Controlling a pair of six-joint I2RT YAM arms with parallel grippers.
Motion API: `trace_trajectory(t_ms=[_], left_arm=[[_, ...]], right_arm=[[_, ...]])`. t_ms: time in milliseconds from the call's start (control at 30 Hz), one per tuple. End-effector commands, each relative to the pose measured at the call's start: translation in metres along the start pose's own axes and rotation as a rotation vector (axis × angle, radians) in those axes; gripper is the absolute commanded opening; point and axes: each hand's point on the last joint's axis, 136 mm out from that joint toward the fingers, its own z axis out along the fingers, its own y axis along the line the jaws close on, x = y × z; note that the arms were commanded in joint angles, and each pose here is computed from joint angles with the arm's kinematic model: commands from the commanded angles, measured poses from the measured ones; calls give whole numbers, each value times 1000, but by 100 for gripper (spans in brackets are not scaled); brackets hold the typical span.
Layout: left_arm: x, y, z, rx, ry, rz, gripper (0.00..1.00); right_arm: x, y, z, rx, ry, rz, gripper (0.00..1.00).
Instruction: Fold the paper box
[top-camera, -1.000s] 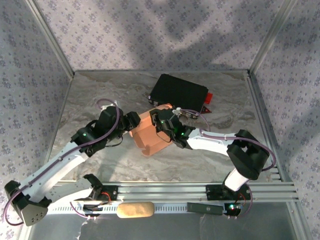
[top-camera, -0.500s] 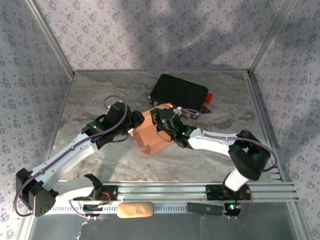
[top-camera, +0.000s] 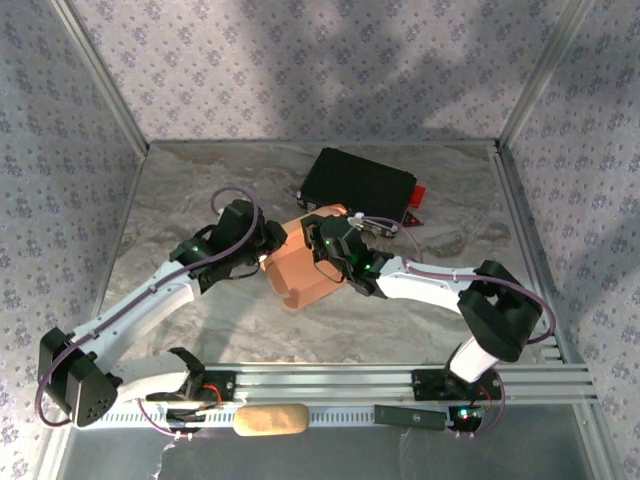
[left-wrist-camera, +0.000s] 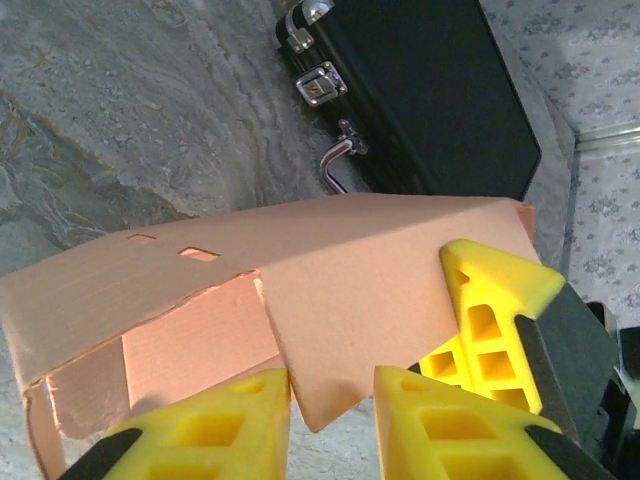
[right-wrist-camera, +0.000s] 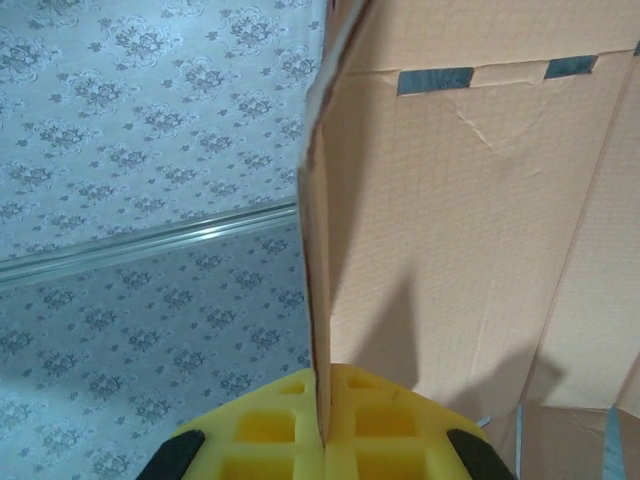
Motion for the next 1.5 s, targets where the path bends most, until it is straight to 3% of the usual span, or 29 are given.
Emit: trace_trajectory(t_ms=[0,133,300,433,533,633,833,1133,1467], left_arm=[[-6,-20,-4,82,-13,3,27],[-17,-35,-29,145,-61,80,47],[-38,-9,-56,118,-132,96,52],[-54,51,-44,85,-126,-40,40],[-59,78,-20,204,-99,-166,31],[-59,86,1,296,-81,-200,20],[-39,78,32,382,-13,-143,5],[-4,68,56,435,25,-95,1],[6,39,67,540,41,-80,0]], right_arm=[[3,13,-10,-32,14,14,0],[-6,16,-18,-20,-5,3,0],[-15,23,-31,11,-5,-9,0],[-23,32,-44,14,-4,-2,0],[-27,38,-50,11,1,13,0],[-30,42,-53,7,13,34,0],[-40,49,-56,8,4,67,0],[-51,60,-52,-14,-5,127,0],[-52,58,-52,-9,0,141,0]])
